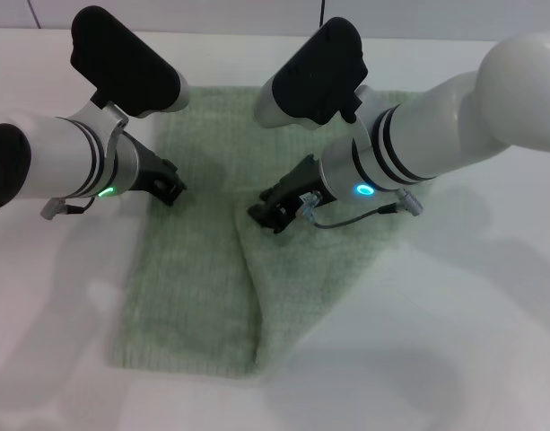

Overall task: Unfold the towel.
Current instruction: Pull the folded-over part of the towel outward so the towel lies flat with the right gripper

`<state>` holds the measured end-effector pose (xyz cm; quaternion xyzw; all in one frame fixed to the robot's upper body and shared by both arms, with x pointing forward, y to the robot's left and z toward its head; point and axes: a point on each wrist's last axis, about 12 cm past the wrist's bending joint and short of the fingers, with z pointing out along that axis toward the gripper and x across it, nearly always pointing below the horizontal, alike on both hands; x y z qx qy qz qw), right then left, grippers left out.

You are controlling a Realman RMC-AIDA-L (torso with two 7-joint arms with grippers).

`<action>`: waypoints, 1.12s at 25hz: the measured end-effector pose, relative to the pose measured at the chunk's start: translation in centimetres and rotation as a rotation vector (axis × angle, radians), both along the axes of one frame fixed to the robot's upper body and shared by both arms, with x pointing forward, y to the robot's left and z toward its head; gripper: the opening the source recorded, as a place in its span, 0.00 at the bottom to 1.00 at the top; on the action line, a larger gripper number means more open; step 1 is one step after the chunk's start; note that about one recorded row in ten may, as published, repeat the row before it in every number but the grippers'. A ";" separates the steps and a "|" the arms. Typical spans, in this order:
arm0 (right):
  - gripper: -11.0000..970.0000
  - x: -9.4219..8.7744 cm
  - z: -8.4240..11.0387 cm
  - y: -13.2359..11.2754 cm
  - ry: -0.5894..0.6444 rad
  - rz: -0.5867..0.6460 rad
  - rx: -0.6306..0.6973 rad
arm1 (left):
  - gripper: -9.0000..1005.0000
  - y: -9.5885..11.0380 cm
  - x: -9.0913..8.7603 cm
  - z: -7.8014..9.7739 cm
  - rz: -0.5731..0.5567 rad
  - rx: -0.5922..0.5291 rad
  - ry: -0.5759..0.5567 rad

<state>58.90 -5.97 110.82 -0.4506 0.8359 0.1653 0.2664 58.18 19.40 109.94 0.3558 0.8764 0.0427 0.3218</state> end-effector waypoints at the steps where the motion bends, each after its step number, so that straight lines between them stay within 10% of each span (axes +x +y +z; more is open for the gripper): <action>1: 0.32 0.0 0.0 0.0 0.000 0.000 0.000 | 0.04 0.0 0.0 0.0 -0.001 0.002 0.001; 17: 0.01 0.1 1.4 0.3 -0.050 0.007 0.058 | 0.04 -0.1 0.2 0.2 -0.001 0.001 -0.004; 28: 0.54 1.0 0.7 0.8 -0.066 0.001 0.028 | 0.04 -0.1 0.4 0.4 -0.003 0.003 -0.010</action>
